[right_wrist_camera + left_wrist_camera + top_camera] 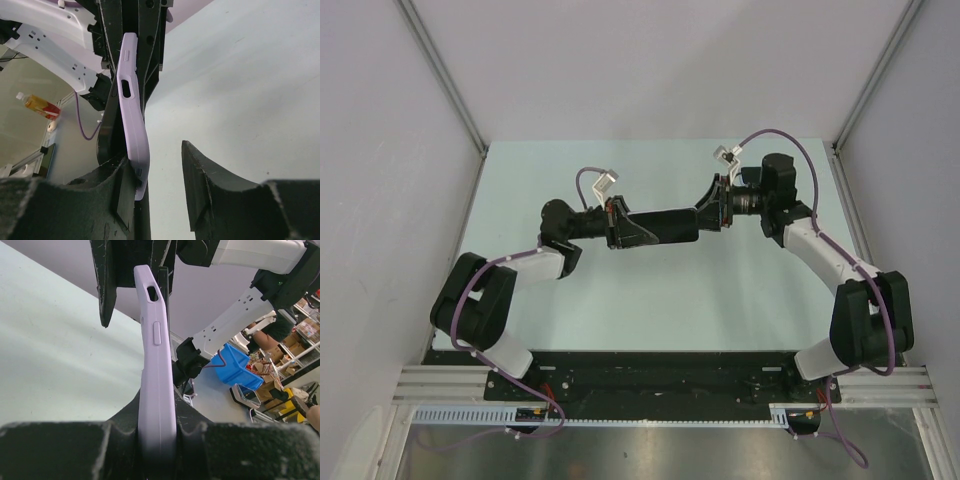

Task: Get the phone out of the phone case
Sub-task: Remove the phone case from the phone.

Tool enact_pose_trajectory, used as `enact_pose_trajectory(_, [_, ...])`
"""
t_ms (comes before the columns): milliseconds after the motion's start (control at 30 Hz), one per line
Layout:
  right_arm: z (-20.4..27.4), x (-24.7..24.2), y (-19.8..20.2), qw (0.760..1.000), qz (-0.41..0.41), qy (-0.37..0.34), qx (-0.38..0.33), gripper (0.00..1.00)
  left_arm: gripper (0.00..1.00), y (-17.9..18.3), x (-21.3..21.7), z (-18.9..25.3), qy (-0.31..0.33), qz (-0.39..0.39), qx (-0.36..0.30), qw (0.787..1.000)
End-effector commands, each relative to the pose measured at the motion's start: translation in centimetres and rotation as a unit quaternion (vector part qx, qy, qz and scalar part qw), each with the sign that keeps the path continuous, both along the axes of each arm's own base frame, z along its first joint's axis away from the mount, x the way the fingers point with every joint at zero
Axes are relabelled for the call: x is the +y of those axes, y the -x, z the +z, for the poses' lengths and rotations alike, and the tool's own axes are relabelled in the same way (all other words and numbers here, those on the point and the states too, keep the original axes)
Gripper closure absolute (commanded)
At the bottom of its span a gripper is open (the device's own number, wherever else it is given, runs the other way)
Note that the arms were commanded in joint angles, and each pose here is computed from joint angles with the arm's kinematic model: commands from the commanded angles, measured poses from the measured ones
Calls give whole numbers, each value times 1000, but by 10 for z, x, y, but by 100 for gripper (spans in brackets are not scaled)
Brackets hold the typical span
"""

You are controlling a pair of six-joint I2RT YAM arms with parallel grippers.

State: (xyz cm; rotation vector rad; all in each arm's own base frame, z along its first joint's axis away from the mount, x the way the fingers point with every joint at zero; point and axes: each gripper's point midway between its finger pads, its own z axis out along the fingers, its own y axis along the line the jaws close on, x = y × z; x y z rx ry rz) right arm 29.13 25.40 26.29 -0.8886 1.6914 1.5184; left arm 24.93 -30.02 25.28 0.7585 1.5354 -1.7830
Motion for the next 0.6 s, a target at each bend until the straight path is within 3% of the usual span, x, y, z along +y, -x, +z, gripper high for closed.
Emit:
enact_pose_trajectory(0, [-7,16,-1,1000,10,2,1,57,100,34,5,86,133,10,-241,961])
enact_pose_trajectory(300, [9,8,3,1000,15,-11,-6,53,100,-2,29,91,157,117,-218,956])
enact_pose_trajectory(567, [12,6,13,999,46,-20,5,50,100,-18,41,91,162,165,-214,949])
